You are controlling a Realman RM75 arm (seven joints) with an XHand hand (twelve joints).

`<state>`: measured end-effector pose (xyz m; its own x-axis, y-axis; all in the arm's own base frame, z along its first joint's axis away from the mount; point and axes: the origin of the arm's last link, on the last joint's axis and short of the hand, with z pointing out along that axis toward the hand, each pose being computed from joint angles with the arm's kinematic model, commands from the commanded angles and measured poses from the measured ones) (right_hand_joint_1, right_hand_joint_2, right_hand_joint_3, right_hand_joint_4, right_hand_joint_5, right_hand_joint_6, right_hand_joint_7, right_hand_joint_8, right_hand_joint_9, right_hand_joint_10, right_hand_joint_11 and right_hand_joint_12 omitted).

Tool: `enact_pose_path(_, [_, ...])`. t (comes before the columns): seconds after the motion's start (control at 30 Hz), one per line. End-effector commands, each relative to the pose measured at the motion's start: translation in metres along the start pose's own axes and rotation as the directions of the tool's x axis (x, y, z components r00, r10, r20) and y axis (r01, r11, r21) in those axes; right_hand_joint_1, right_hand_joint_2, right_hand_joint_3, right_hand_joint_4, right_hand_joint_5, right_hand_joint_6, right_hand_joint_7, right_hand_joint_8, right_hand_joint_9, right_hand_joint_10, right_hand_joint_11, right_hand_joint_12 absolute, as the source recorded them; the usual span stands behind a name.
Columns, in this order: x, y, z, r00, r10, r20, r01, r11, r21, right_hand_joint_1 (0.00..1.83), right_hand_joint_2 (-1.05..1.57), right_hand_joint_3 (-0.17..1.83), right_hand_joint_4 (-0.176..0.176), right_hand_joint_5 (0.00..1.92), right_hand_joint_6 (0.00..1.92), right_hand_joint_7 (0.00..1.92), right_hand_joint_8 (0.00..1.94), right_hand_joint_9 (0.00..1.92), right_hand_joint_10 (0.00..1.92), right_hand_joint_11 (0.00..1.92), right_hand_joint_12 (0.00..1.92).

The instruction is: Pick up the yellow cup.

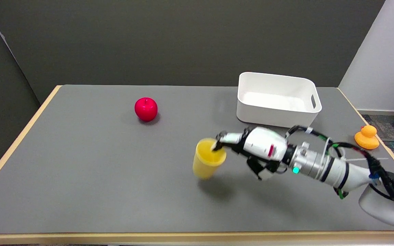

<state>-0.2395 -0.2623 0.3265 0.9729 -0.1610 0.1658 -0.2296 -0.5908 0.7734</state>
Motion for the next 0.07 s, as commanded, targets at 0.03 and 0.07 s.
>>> enact_pose_path(0.03, [0.119,0.095,-0.023,0.9,-0.214,-0.379,0.029,0.898,-0.439,1.78,0.39,1.57,-0.131,0.33,0.63,0.37,0.46,1.01,1.92,1.24,1.92])
enact_pose_path(0.07, [0.129,0.102,-0.024,0.891,-0.243,-0.383,0.032,0.876,-0.48,1.78,0.39,1.57,-0.13,0.33,0.63,0.38,0.47,1.01,1.92,1.24,1.92])
